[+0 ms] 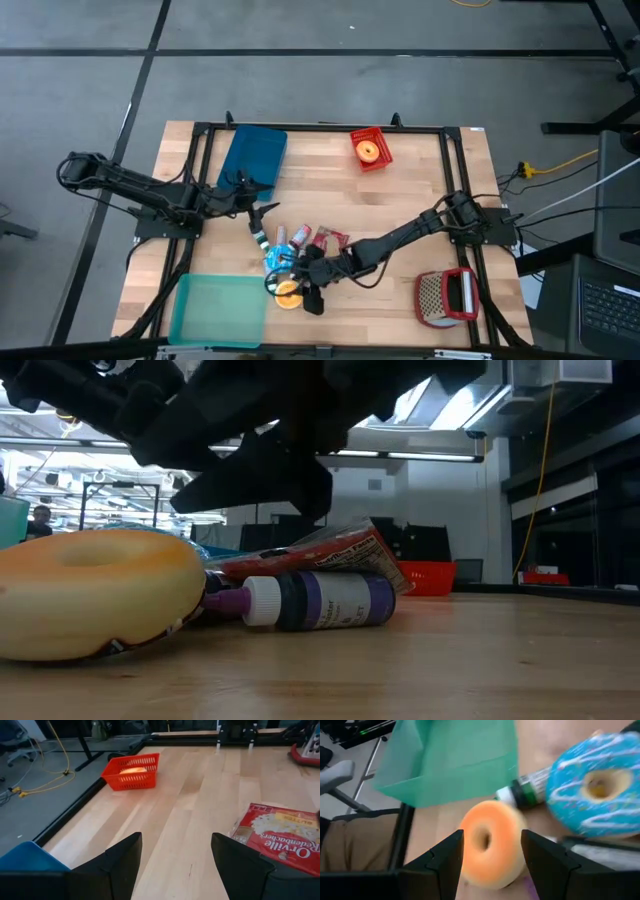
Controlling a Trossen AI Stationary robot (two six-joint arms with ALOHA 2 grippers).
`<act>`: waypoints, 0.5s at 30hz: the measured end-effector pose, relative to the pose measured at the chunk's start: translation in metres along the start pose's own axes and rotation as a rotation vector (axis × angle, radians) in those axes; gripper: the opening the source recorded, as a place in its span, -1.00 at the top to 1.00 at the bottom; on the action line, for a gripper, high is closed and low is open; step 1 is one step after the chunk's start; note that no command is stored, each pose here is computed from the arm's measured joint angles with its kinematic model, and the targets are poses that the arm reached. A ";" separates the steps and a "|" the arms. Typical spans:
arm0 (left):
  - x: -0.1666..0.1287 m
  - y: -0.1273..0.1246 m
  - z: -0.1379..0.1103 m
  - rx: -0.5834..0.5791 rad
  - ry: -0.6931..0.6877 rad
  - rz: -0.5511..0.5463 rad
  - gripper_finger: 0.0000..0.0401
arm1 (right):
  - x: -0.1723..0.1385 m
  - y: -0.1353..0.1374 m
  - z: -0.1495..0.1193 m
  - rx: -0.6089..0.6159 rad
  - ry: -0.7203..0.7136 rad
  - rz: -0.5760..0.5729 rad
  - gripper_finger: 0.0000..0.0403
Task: Pick & Place Food Item
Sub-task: Put the orange donut into the red bin
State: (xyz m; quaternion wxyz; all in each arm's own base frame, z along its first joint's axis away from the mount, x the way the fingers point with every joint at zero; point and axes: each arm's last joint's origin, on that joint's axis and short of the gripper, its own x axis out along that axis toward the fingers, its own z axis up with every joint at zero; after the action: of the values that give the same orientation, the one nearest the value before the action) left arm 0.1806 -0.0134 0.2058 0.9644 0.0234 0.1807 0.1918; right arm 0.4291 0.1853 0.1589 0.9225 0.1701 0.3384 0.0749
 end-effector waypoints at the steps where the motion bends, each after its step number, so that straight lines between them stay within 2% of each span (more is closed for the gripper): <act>1: 0.000 0.000 0.000 0.000 0.000 0.000 -0.17 | 0.000 0.002 -0.002 0.010 -0.001 -0.006 0.00; 9: 0.000 0.000 -0.001 0.004 0.004 0.010 -0.17 | 0.017 -0.008 -0.017 0.073 0.010 -0.080 0.00; 15: 0.000 0.001 -0.002 0.011 0.015 0.017 -0.17 | 0.034 -0.019 -0.027 0.120 0.031 -0.071 0.00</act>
State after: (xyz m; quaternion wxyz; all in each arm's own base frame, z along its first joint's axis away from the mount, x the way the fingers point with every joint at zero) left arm 0.1798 -0.0129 0.2043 0.9611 0.0286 0.1886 0.1995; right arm 0.4373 0.1832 0.1125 0.9073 0.2120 0.3623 0.0243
